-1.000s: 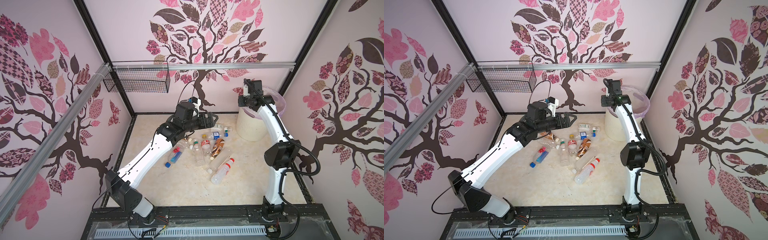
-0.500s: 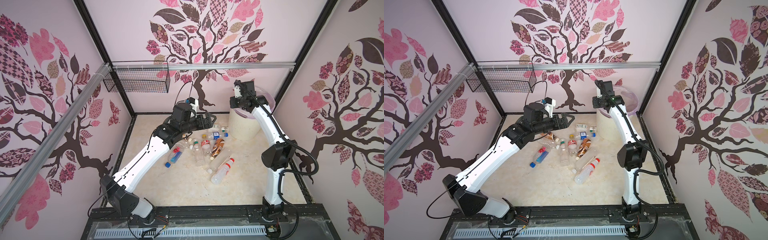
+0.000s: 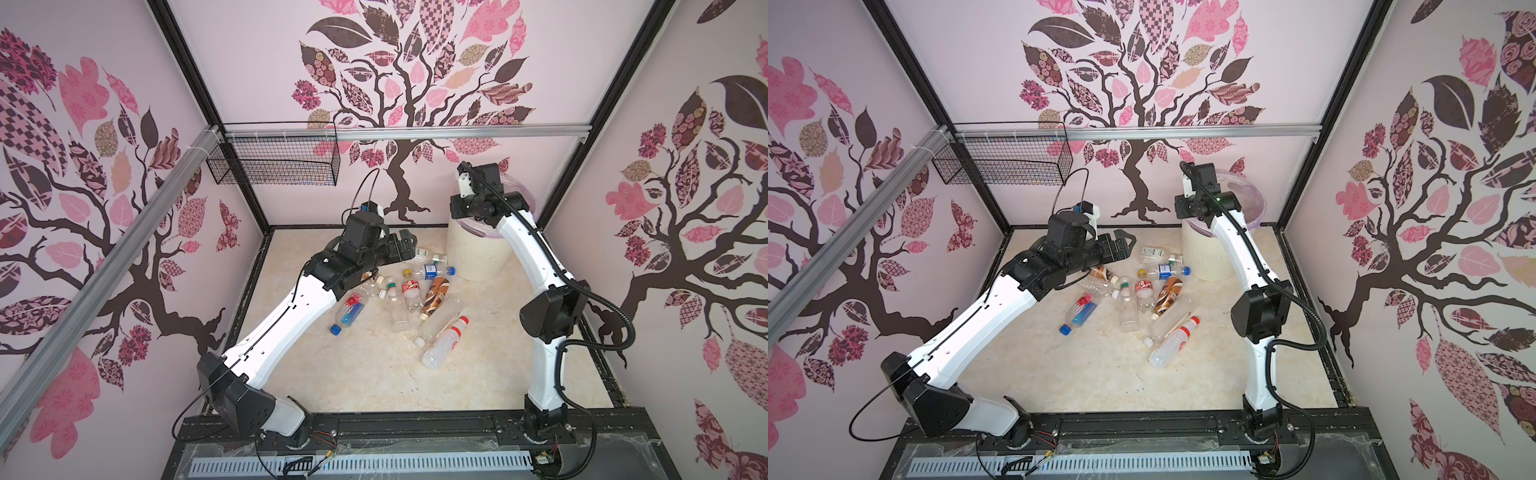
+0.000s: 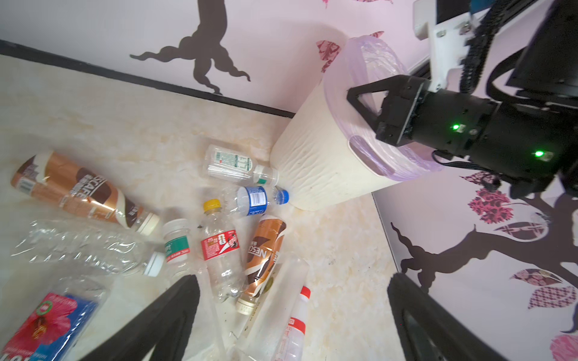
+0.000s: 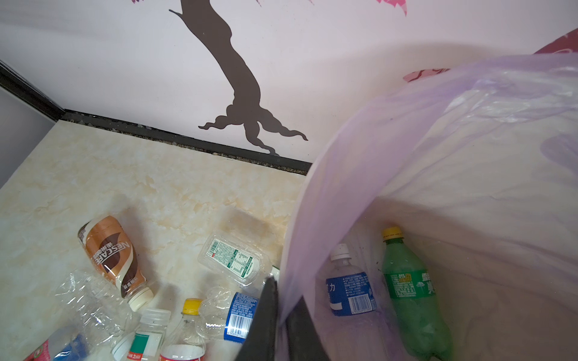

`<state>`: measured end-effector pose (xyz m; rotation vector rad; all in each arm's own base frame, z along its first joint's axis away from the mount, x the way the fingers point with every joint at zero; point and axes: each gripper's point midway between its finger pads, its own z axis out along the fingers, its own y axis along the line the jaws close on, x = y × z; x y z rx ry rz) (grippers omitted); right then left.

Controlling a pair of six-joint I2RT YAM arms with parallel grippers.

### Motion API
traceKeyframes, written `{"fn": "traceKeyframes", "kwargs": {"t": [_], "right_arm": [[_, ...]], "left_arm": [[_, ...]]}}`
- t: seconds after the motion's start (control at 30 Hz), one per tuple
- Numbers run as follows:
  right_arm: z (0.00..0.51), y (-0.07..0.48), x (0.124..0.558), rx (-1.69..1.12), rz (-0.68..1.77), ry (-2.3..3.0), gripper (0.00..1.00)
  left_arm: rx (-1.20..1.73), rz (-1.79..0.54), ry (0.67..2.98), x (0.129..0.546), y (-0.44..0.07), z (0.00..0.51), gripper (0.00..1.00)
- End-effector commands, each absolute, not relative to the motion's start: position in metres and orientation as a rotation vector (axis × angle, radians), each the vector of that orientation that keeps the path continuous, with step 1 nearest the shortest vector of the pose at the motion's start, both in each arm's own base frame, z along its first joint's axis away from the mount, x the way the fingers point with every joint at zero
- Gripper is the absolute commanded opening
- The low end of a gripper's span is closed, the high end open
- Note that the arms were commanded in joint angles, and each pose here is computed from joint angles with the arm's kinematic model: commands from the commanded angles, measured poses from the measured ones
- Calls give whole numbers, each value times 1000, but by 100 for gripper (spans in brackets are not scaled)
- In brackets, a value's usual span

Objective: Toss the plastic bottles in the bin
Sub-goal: 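Lower the left gripper to the Fiji bottle while the right gripper moves toward the pile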

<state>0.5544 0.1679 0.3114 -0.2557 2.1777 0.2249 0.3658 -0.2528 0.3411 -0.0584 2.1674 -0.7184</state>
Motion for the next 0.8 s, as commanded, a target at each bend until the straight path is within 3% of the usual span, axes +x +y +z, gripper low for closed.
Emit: {"fn": "traceKeyframes", "kwargs": {"t": [0.0, 0.13, 0.37, 0.6, 0.77], "right_arm": [[344, 169, 537, -232, 267, 2140, 26], [363, 162, 531, -213, 241, 2102, 55], [400, 153, 514, -191, 233, 2029, 98], [437, 158, 484, -183, 255, 1951, 99], [437, 205, 450, -302, 273, 1929, 100]], "left_arm": [[-101, -622, 2235, 366, -233, 319, 98], [-130, -577, 2277, 366, -221, 306, 98], [-152, -517, 2323, 362, -205, 289, 98], [-196, -459, 2403, 356, -186, 261, 98], [-240, -417, 2503, 352, -165, 224, 98]]}}
